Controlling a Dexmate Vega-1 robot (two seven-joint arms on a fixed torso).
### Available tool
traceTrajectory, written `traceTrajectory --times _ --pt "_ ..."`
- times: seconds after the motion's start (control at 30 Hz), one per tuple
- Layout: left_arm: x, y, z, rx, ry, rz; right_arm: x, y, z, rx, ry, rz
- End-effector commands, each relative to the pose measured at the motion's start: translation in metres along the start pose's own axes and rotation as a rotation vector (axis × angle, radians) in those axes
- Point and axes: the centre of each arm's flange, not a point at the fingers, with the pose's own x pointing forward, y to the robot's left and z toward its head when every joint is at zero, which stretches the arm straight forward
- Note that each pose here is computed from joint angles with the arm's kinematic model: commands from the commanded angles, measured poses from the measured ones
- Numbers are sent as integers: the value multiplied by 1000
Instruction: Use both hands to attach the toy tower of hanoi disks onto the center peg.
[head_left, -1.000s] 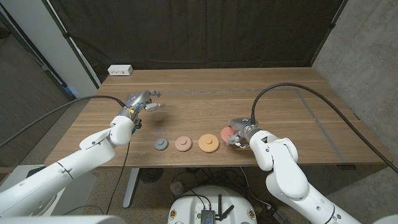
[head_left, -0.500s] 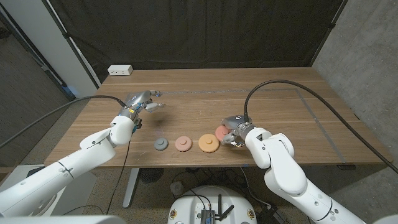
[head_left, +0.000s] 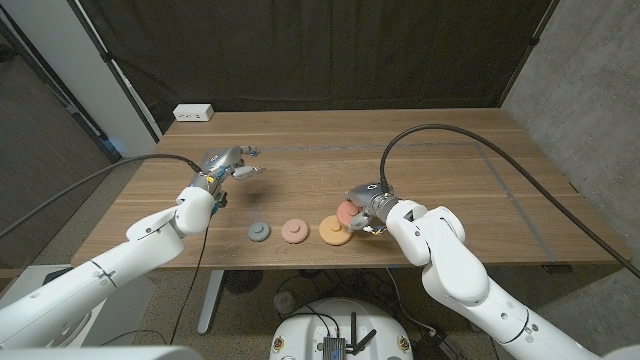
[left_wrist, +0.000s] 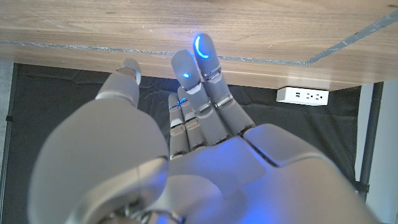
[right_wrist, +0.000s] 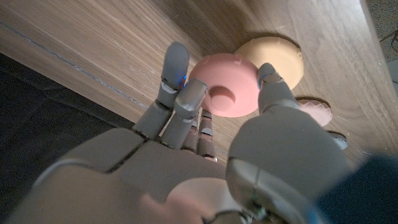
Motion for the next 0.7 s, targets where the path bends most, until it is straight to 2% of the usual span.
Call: traceTrajectory --times 0.03,0.7 --pt "-7 -1 -2 -10 7 3 5 -5 8 -21 -54 10" --pt "-9 3 -2 0 -5 7 10 -9 24 -54 -100 5"
